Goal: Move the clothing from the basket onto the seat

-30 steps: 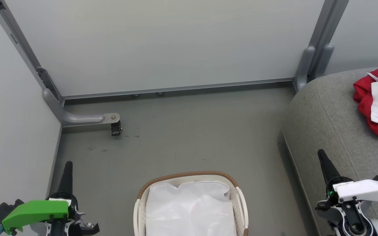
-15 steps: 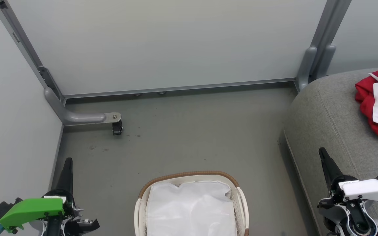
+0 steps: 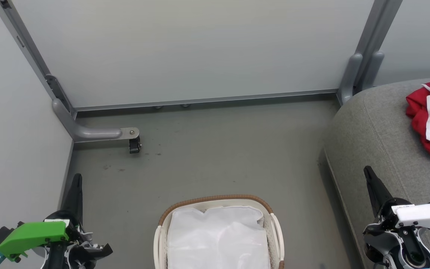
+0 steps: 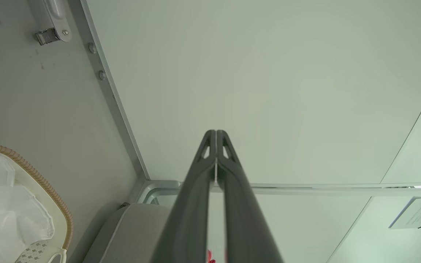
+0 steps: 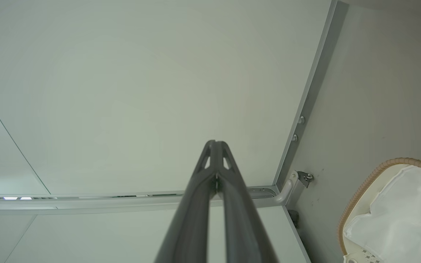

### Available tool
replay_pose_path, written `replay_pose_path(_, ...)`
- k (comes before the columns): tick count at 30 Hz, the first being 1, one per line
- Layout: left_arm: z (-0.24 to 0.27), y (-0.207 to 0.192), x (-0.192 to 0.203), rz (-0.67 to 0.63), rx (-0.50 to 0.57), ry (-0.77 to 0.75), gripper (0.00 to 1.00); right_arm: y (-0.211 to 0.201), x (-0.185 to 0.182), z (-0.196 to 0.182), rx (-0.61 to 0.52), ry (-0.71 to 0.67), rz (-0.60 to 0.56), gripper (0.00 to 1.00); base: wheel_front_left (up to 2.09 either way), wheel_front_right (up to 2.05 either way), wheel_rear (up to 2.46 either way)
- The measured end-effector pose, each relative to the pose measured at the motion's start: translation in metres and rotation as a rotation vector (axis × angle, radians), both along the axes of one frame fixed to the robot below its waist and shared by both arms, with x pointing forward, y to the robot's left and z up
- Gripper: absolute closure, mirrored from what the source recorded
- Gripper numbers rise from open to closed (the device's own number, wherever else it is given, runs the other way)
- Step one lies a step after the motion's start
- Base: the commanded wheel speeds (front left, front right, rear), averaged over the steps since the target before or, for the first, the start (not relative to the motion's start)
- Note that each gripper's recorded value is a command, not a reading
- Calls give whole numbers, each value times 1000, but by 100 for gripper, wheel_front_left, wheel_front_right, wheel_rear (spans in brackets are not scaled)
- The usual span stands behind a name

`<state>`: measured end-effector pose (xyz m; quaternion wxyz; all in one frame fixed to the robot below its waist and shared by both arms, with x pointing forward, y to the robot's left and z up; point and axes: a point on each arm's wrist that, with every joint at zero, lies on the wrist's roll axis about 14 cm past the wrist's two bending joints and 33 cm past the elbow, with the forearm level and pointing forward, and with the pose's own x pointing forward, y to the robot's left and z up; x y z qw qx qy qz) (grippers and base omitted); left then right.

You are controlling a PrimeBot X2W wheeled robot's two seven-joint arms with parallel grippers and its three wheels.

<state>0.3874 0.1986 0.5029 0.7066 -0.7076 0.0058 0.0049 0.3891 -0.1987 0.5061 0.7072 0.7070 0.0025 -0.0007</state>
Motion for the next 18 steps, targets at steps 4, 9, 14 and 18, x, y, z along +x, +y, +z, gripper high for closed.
replay_pose_path(4, 0, 0, 0, 1, -5, -2, 100, 0, 0, 0, 5, -2, 0, 100, 0, 0, 0)
replay_pose_path(9, 1, 0, 0, 1, -5, -3, 100, 0, 0, 0, 5, -2, 0, 100, 0, 0, 0)
replay_pose_path(14, 1, 0, 0, 1, -5, -2, 100, 0, 0, 0, 5, -2, 0, 100, 0, 0, 0)
replay_pose_path(18, 1, 0, 0, 1, -5, -3, 100, 0, 0, 0, 5, -2, 0, 100, 0, 0, 0)
